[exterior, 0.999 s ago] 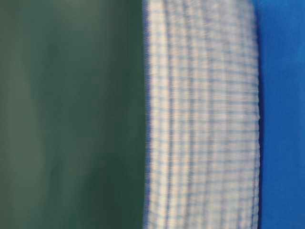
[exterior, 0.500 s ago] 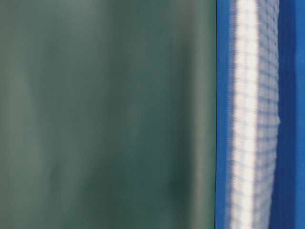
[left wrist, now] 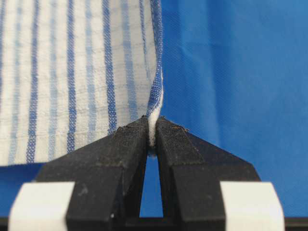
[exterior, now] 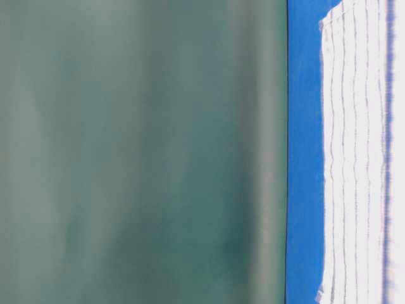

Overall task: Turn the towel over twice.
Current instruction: 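Swing the corners over and lay the towel flat, flipped, then open both grippers and pull them back from the towel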

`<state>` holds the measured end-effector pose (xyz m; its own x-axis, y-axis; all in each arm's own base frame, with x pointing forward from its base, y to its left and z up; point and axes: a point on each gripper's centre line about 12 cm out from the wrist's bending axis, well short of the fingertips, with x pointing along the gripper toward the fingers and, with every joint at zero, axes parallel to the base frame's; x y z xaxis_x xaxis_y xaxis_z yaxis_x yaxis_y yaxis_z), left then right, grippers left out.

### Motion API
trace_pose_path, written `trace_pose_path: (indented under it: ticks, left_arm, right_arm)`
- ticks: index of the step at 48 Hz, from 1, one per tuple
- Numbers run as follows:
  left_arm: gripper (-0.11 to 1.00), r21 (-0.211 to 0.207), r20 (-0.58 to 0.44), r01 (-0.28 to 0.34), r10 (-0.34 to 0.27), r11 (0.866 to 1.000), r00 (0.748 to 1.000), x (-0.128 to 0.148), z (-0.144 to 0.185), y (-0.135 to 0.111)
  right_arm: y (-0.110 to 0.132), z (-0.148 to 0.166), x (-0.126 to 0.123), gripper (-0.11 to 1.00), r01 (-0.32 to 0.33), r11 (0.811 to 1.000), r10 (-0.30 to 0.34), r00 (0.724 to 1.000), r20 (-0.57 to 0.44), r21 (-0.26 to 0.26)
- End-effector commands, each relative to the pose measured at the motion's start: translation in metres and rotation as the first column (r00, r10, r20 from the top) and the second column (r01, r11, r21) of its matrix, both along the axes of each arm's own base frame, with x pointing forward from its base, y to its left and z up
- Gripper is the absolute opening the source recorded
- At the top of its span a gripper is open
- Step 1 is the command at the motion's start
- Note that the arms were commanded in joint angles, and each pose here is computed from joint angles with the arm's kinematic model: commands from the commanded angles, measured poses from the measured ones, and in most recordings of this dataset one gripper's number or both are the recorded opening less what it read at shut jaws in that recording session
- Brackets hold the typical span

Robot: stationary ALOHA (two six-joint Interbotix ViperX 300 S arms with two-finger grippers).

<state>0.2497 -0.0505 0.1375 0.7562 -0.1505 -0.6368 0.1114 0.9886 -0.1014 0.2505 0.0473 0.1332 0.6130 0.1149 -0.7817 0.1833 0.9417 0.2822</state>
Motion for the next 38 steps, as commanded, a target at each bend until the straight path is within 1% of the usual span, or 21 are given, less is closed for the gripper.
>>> trace_pose_path:
  ticks: [1, 9, 21, 23, 26, 27, 28, 34, 36, 38]
  left_arm:
    - [0.03, -0.004, 0.010, 0.012, -0.012, 1.000, 1.000, 0.007, 0.003, -0.005]
    - [0.03, 0.003, -0.003, 0.016, -0.016, 1.000, 1.000, 0.011, 0.002, -0.006]
    - [0.05, 0.002, -0.015, 0.013, -0.013, 1.000, 1.000, 0.011, 0.001, -0.006]
    - [0.08, 0.003, -0.015, 0.014, -0.014, 1.000, 1.000, 0.011, 0.001, -0.006]
    - [0.22, 0.002, -0.014, 0.014, -0.014, 1.000, 1.000, 0.011, 0.002, -0.006]
    - [0.28, 0.002, -0.014, 0.014, -0.014, 1.000, 1.000, 0.011, 0.002, -0.006]
    - [0.34, 0.002, -0.014, 0.014, -0.014, 1.000, 1.000, 0.011, 0.002, -0.006]
    - [0.71, 0.004, -0.026, 0.015, -0.014, 1.000, 1.000, 0.010, 0.001, -0.006]
    - [0.78, 0.006, -0.028, 0.016, -0.016, 1.000, 0.999, 0.010, 0.002, -0.006]
    - [0.79, 0.008, -0.031, 0.017, -0.017, 1.000, 0.999, 0.009, 0.002, -0.006]
  right_arm:
    - [0.005, 0.003, 0.007, 0.03, -0.010, 1.000, 0.010, 1.000, 0.022, 0.006]
    - [0.006, 0.000, 0.014, 0.03, -0.009, 1.000, 0.009, 1.000, 0.004, 0.004]
    - [0.007, -0.005, 0.020, 0.03, -0.009, 1.000, 0.008, 0.998, -0.058, -0.008]
    - [0.007, -0.006, 0.020, 0.04, -0.009, 1.000, 0.008, 0.998, -0.062, -0.009]
    - [0.007, -0.005, 0.021, 0.04, -0.009, 1.000, 0.008, 0.998, -0.062, -0.009]
    - [0.007, -0.005, 0.021, 0.07, -0.009, 1.000, 0.008, 0.998, -0.062, -0.009]
    - [0.007, -0.005, 0.021, 0.11, -0.009, 1.000, 0.008, 0.998, -0.062, -0.009]
    - [0.008, -0.004, 0.022, 0.48, -0.010, 1.000, 0.009, 0.998, -0.058, -0.009]
    - [0.008, -0.003, 0.022, 0.58, -0.012, 1.000, 0.011, 0.998, -0.056, -0.011]
    - [0.008, -0.004, 0.022, 0.66, -0.012, 1.000, 0.011, 0.998, -0.057, -0.011]
